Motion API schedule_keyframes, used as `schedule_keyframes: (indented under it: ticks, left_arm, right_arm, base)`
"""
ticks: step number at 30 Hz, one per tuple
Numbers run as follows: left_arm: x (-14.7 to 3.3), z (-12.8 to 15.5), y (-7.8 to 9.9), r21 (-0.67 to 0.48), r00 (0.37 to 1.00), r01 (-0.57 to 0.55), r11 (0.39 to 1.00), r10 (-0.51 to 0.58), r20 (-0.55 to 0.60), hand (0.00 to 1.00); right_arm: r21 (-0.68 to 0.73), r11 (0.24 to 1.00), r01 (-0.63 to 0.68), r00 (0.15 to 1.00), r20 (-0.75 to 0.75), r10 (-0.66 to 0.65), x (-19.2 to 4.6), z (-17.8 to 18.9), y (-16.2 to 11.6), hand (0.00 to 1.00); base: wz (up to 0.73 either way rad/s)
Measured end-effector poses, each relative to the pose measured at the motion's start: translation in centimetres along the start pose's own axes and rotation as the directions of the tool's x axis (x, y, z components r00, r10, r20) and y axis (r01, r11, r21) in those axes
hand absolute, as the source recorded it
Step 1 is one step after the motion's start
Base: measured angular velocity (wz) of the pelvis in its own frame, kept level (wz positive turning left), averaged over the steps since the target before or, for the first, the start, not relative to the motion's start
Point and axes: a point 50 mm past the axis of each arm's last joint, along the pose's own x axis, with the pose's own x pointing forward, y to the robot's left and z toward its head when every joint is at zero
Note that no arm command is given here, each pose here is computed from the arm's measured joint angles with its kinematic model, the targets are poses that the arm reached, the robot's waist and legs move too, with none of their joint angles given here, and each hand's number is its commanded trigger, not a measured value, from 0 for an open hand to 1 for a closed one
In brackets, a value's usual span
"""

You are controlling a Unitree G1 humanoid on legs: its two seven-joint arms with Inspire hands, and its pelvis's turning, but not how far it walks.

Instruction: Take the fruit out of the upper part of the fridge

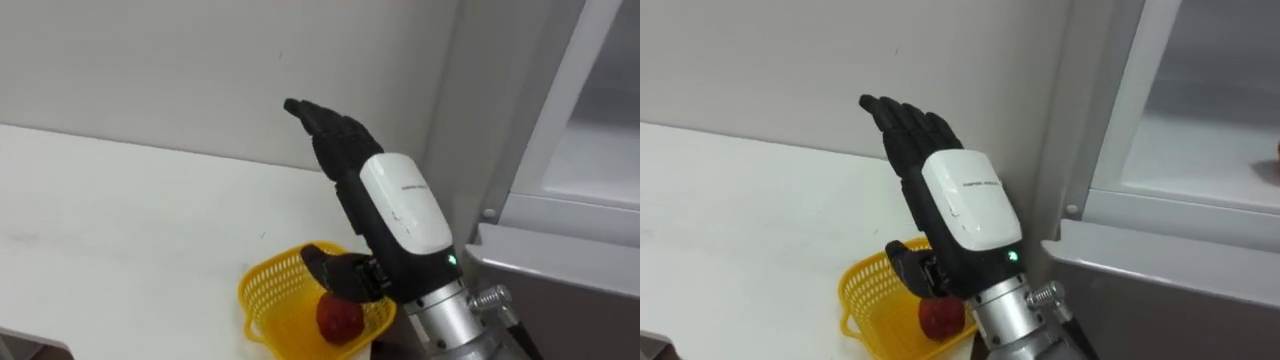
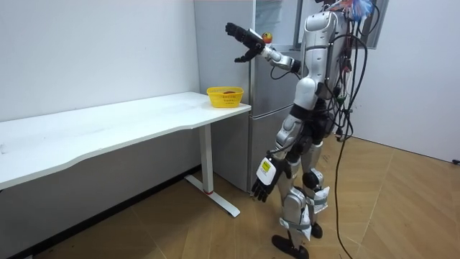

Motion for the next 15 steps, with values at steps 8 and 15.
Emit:
schedule_keyframes:
  ticks: [8, 15]
  left_arm:
    - [-0.1, -0.5, -0.6, 0.017, 1.0, 0.009, 1.0, -0.009, -0.009, 0.0]
    - [-0.3, -1.2, -1.0, 0.016, 1.0, 0.021, 1.0, -0.021, -0.022, 0.0]
  right_arm:
    - [0.115, 0.987, 0.115, 0.992, 0.042, -0.121, -0.6, 1.9, -2.1, 0.0]
    - [0.145, 0.972, 0.184, 0.977, 0.079, -0.197, -1.3, 2.9, -3.7, 0.0]
  base:
    - [-0.11]
    - [-0.05]
